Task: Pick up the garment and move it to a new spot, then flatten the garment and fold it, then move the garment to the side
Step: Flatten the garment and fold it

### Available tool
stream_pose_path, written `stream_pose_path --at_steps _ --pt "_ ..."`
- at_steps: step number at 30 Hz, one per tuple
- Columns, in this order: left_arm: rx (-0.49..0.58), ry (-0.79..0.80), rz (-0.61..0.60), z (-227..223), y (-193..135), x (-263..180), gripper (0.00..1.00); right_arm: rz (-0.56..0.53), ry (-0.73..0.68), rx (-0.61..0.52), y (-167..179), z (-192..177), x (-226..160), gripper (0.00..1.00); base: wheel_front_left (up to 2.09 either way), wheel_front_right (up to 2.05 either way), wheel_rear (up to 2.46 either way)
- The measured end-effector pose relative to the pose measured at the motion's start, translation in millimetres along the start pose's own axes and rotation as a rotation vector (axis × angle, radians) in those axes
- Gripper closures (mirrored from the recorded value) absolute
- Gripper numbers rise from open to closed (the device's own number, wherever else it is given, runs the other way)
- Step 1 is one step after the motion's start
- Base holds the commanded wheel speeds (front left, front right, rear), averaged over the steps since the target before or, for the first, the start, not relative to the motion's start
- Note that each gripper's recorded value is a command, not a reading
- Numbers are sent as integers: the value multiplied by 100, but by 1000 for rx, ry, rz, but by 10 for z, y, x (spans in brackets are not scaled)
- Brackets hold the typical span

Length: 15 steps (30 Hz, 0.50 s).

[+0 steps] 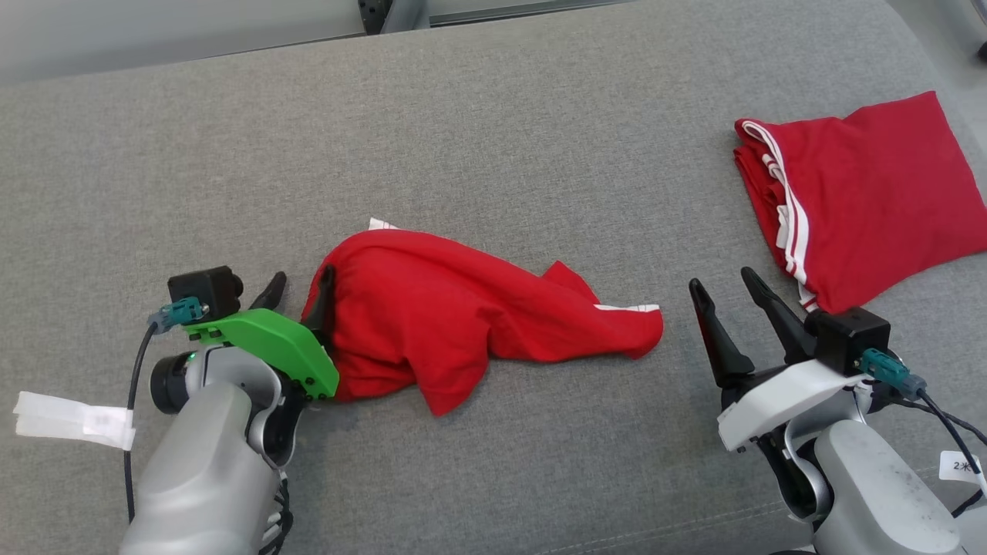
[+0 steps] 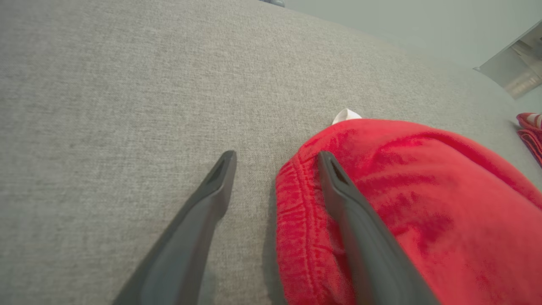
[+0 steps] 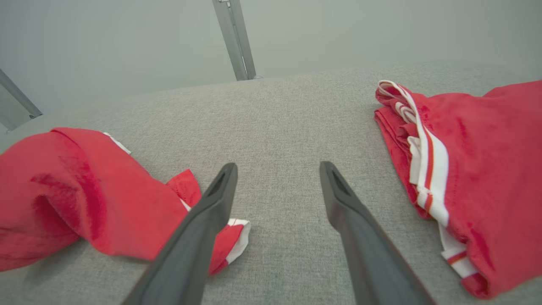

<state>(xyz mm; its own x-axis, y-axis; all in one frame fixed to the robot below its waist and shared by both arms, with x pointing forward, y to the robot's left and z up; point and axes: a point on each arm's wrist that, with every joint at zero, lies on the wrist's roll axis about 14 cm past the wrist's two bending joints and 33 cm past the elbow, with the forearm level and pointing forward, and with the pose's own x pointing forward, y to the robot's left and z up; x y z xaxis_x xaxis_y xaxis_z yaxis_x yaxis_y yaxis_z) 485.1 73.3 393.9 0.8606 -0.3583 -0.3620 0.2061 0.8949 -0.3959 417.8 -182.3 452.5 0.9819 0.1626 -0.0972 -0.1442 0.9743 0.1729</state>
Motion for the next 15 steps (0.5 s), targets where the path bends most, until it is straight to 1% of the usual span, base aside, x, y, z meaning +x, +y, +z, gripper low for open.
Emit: stream_pose_path --at_steps 5,9,15 --pt "-75 84 -28 -137 -98 -25 0 7 -2 12 48 -10 37 0 0 0 0" --pt "-125 96 -59 -143 -178 -78 0 19 -3 19 105 -15 64 0 0 0 0" --pt "-136 116 -84 -187 -214 -173 0 32 5 19 163 -41 66 0 0 0 0"
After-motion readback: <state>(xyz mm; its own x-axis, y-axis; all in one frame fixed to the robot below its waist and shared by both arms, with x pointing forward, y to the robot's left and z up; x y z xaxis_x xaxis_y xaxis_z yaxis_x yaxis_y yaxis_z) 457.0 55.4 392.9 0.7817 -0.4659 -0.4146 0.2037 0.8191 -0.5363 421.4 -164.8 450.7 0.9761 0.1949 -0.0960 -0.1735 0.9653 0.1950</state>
